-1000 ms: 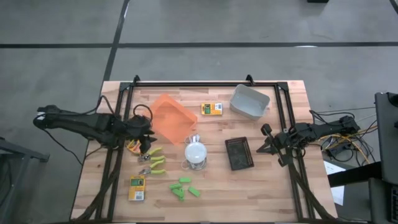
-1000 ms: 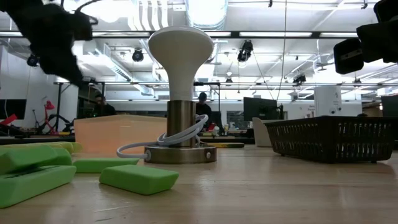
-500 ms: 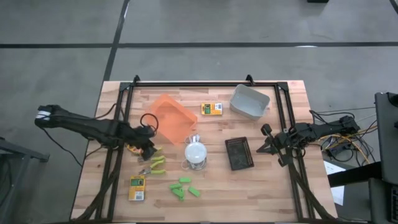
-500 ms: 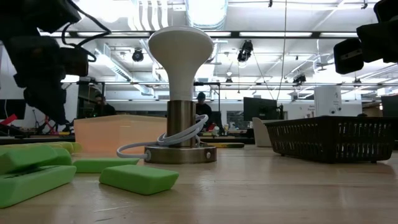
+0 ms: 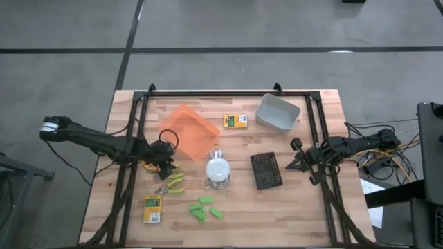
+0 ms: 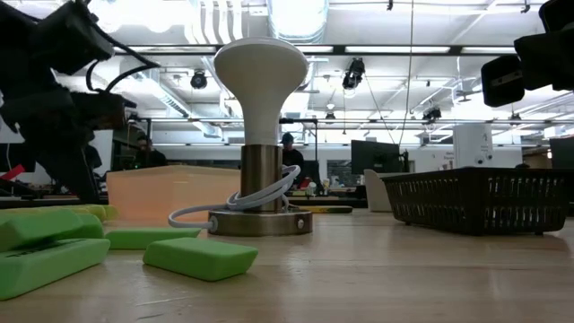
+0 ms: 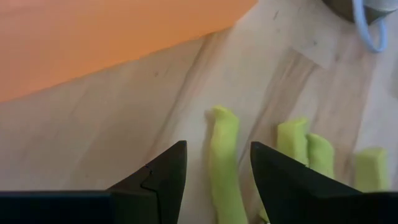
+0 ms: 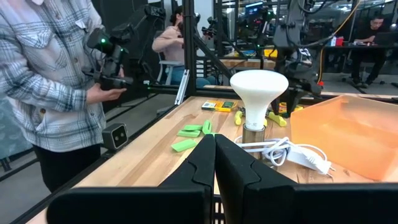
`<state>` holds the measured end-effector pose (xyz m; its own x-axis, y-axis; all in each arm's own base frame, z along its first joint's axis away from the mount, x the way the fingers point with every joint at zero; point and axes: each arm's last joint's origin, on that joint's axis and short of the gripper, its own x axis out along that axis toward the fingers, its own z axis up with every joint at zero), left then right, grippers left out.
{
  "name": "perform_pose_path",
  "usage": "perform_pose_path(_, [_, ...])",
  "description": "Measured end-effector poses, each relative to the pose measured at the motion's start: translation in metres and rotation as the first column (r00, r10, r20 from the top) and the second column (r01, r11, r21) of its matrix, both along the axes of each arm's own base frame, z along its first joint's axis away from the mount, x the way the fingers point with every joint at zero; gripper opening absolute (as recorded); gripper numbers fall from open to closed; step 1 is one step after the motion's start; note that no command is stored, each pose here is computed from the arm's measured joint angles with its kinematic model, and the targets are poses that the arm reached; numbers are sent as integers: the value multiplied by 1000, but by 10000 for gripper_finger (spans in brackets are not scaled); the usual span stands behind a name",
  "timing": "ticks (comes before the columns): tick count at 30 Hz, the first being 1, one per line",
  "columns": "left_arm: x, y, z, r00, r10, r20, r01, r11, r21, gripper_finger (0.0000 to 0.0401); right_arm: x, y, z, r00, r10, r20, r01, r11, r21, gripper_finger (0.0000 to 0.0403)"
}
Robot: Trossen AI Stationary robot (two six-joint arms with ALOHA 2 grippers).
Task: Pick & Place School Supplies
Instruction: Put the green punch plier into the gray bin
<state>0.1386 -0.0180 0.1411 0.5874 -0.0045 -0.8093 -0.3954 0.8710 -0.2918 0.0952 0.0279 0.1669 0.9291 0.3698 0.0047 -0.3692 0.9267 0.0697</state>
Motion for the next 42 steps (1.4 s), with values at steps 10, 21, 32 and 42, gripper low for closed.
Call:
perform_pose_path(10, [0, 1, -11, 1000, 27, -13, -26, 999, 20, 183, 0, 0, 0, 1000, 0, 0, 0, 1000, 0, 8])
perform_pose_path(21, [3, 1, -19, 997, 49, -64, -48, 999, 23, 136, 0, 0, 0, 1000, 0, 0, 0, 1000, 0, 8])
perform_pose_path(32, [5, 0, -19, 996, 74, -51, -74, 997, -8, 43, 0, 0, 0, 1000, 0, 0, 0, 1000, 0, 8])
perform_pose_path(42, [8, -1, -11, 998, 67, -21, -67, 997, -37, 46, 0, 0, 0, 1000, 0, 0, 0, 1000, 0, 8])
